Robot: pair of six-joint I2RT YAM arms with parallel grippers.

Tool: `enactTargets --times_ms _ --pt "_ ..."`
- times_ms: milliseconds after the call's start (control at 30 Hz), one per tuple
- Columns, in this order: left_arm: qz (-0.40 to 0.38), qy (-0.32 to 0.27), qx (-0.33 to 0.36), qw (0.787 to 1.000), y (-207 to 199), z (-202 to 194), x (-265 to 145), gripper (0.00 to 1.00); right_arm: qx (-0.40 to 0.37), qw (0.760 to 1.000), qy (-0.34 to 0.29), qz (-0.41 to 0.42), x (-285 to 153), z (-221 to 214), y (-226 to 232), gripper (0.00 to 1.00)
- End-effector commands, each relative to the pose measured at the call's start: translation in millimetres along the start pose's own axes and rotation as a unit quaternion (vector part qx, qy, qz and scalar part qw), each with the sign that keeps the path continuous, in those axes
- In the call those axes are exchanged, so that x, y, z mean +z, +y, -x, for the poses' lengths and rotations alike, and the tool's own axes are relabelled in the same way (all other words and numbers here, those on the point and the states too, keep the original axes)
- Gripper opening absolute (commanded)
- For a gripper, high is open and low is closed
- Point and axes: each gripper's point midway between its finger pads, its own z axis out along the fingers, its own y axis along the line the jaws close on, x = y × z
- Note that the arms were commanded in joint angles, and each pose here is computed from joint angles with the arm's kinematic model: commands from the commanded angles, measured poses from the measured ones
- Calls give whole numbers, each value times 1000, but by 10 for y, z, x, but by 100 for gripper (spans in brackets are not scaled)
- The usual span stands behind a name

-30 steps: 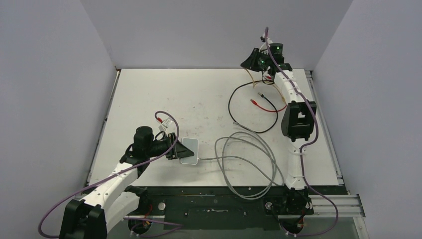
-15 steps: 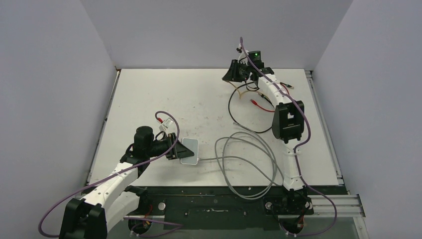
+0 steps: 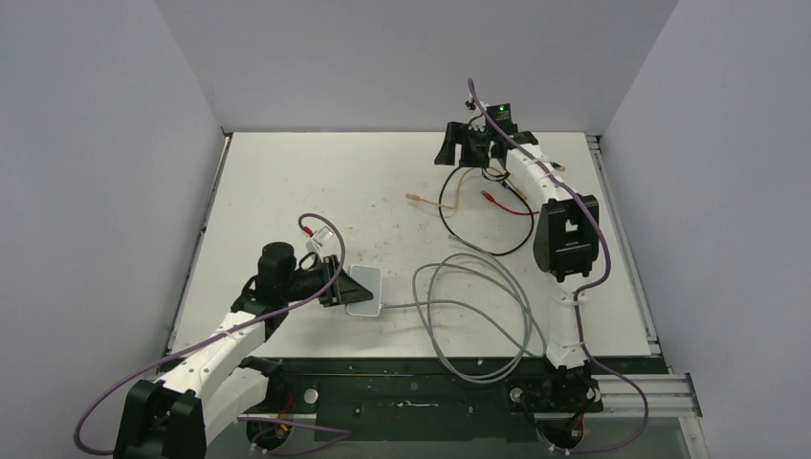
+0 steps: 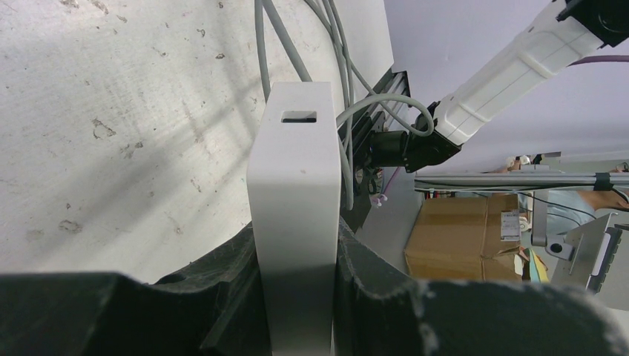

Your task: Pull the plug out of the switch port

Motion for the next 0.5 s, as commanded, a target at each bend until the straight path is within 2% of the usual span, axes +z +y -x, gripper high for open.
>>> enactTargets --times_ms 0,133,467 --pt "-24 -19 42 999 -170 169 3 0 -43 996 -79 11 -579 519 386 81" --pt "-24 -21 42 999 -172 187 4 0 -45 996 -76 22 -663 452 466 85" --pt "-21 -26 50 998 -192 246 1 0 -28 997 -49 58 -821 79 616 86"
